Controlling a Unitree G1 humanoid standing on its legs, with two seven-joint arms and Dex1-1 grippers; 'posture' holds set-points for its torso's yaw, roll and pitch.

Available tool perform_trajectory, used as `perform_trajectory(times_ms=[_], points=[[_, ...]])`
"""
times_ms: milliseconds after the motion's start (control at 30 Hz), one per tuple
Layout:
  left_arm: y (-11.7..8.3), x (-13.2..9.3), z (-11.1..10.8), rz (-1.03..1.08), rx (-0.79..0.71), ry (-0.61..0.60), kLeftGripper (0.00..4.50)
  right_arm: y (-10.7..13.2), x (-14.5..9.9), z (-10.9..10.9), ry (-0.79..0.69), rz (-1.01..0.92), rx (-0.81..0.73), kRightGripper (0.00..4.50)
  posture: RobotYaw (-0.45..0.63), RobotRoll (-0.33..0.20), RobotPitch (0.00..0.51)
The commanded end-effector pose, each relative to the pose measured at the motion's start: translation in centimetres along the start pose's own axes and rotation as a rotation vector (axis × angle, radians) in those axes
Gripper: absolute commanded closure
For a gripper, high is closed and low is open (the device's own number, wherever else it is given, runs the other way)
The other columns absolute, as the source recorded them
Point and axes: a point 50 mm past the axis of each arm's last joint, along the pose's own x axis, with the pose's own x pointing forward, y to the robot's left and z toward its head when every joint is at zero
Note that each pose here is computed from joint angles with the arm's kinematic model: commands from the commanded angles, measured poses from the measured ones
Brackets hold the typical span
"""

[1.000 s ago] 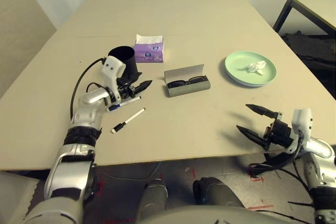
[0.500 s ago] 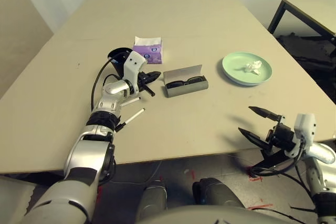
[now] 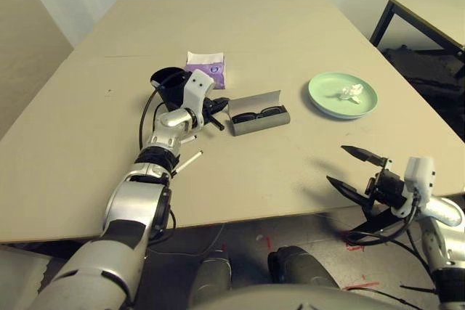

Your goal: Organize and tidy the items on the table.

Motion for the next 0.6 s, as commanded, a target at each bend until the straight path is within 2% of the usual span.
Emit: perform_trajectory(times_ms=[33, 233, 367, 533, 600], points=[[-1.5, -0.4, -1.2, -0.168, 0.096, 0.055, 4.48, -0.1, -0.3, -0.1, 0.012, -0.003, 0.013, 0.0, -0.14, 0.0, 0.063], [-2.6, -2.4, -2.3, -0.365, 0.208, 0.103, 4.48, -0.4, -0.2, -0.4, 0.022, 0.012, 0.022, 0.0, -0.11, 0.0, 0.07], [-2.6, -3.2, -2.3, -0.394, 0.234, 0.105, 4.48, -0.4, 0.1, -0.5, 0.023, 0.055, 0.022, 0.0, -0.1, 0.0, 0.074], [-2.1, -3.6, -0.2, -0.34, 0.181, 0.01, 4.48, -0.4, 0.5, -0.3, 0.016, 0.107, 0.013, 0.0, -0.1, 0.0, 0.084], [-2.3, -4.6, 1.5, -0.341, 0.141, -0.021, 4.08, 0.0, 0.8, -0.2, 0.028, 0.188, 0.0, 0.0, -0.1, 0.0, 0.086]])
